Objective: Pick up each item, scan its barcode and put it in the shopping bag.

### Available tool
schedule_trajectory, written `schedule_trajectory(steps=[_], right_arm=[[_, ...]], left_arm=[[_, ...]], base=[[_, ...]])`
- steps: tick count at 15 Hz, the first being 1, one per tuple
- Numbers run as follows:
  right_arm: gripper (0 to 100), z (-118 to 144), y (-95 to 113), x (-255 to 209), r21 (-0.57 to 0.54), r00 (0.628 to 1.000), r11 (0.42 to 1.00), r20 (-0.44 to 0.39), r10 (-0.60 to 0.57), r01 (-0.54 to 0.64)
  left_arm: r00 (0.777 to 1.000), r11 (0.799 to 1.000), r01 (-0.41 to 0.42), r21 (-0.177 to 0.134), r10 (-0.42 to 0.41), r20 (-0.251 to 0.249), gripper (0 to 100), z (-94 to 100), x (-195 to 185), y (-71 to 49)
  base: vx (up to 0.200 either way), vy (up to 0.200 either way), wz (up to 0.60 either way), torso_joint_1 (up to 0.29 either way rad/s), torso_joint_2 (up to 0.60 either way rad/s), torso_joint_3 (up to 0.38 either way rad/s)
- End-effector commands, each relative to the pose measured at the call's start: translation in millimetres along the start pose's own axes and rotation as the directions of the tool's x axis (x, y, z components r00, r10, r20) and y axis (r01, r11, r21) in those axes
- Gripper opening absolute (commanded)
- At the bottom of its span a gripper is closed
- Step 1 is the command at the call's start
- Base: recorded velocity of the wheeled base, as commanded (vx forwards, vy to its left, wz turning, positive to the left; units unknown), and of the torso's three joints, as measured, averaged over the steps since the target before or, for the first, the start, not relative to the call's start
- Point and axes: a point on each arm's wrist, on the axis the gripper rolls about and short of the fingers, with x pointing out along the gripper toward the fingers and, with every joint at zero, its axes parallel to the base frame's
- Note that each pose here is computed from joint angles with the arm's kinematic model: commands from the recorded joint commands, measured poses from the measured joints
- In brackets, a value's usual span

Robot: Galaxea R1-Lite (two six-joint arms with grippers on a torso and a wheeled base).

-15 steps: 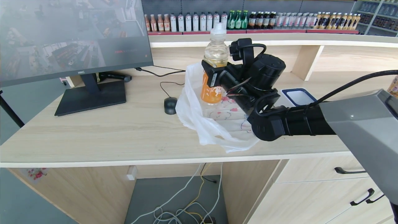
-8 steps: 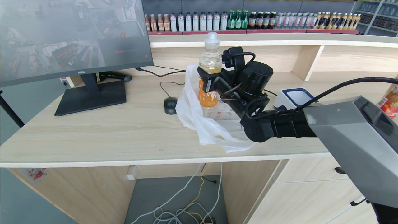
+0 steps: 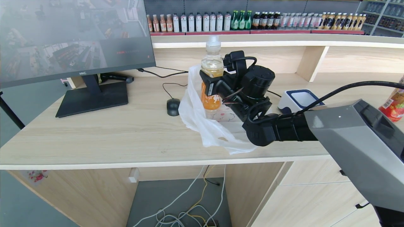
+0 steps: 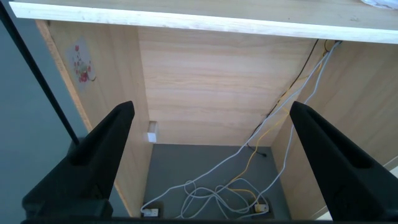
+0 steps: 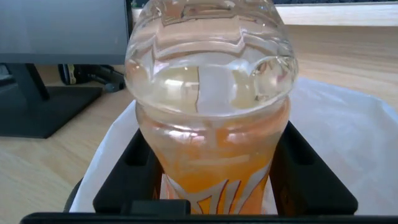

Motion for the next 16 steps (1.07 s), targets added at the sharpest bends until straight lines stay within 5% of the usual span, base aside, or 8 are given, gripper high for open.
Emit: schedule_trajectory(steps=[1, 15, 16], right_arm=[[0, -7.7, 1.3, 0.2, 0.0, 1.0, 1.0, -0.017, 0.002, -0.002], [0, -15.9, 0.4, 0.0, -0.002, 0.999, 1.0, -0.037, -0.001, 0.0], [100, -15.5, 1.1, 0.1, 0.0, 0.999, 1.0, -0.035, 0.001, -0.001]], left_arm=[[1.0, 1.0, 0.001, 0.0, -0.001, 0.001, 100, 0.0, 0.0, 0.0], [1.0, 1.0, -0.001, 0.0, 0.001, 0.001, 100, 0.0, 0.0, 0.0], [1.0, 1.0, -0.001, 0.0, 0.001, -0.001, 100, -0.1, 0.0, 0.0]], base=[[0.0, 0.0, 0.0, 0.0, 0.0, 0.0], [0.0, 0.0, 0.0, 0.0, 0.0, 0.0], [0.0, 0.0, 0.0, 0.0, 0.0, 0.0]])
